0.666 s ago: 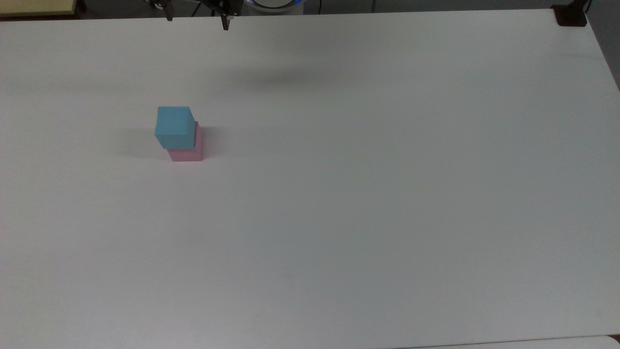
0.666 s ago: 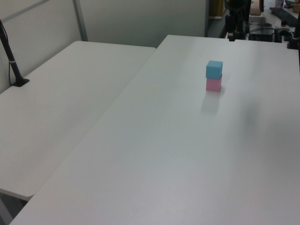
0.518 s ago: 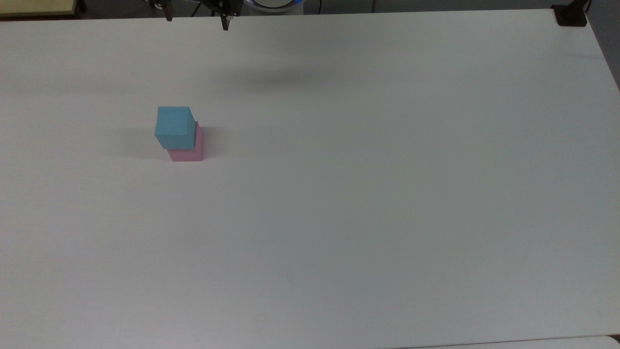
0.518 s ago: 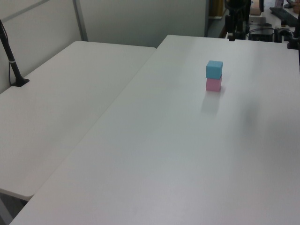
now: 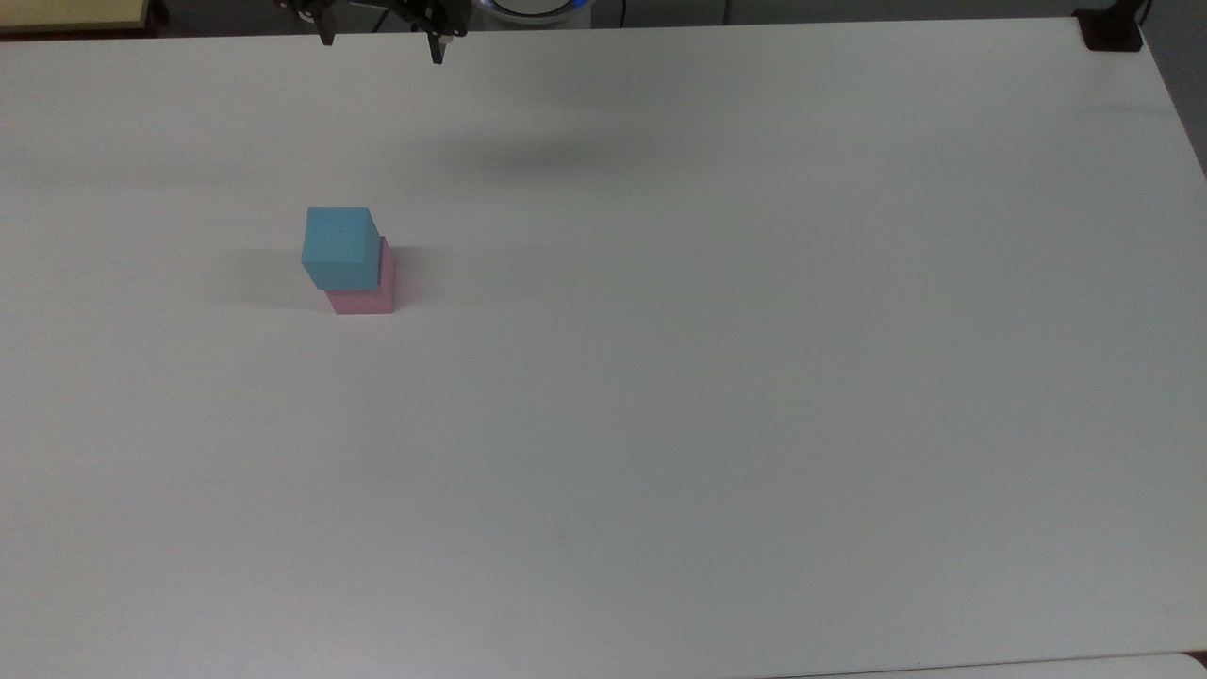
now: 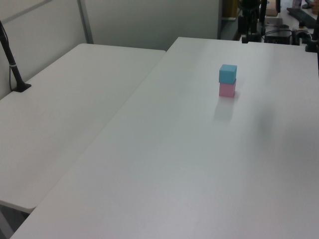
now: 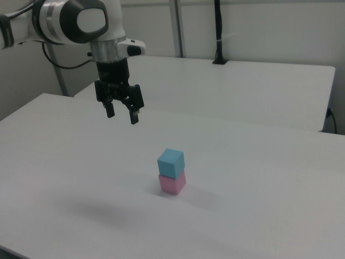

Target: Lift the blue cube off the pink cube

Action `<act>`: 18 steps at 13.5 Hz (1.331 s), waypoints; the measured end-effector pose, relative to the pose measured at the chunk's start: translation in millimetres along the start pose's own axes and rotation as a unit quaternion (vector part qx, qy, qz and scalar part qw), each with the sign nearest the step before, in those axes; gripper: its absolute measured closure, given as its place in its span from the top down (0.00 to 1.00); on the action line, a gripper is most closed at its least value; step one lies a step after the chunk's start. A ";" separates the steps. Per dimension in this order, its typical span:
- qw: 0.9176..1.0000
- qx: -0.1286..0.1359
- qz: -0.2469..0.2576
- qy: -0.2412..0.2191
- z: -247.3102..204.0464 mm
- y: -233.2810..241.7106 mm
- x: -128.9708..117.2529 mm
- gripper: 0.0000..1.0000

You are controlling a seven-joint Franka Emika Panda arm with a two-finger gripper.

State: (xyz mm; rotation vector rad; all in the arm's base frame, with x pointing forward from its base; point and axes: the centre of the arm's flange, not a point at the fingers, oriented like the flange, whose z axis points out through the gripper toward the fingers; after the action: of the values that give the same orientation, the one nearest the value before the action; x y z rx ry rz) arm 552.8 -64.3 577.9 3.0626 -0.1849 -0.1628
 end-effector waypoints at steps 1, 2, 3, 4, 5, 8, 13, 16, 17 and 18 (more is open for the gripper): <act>1.000 0.000 0.000 0.002 -0.1 -0.1 0.7 1.00; 1.000 0.001 0.000 0.009 -0.5 -0.7 3.2 1.00; 1.000 0.001 0.001 0.015 0.7 -0.4 6.4 1.00; 1.000 0.000 0.003 0.023 3.7 1.8 12.0 1.00; 0.999 -0.002 0.012 0.036 13.5 10.5 24.8 1.00; 0.998 -0.013 0.037 0.054 54.8 41.7 60.5 1.00; 0.999 -0.029 0.002 0.041 118.7 43.6 95.7 1.00; 0.999 -0.035 -0.029 0.015 156.5 36.6 106.9 1.00; 0.998 -0.035 -0.046 0.005 166.8 35.4 107.5 0.98; 0.997 -0.035 -0.065 -0.002 173.7 36.0 107.0 0.95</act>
State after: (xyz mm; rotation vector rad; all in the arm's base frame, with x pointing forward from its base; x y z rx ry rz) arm 635.2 -124.0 397.4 3.0043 0.0214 -0.1778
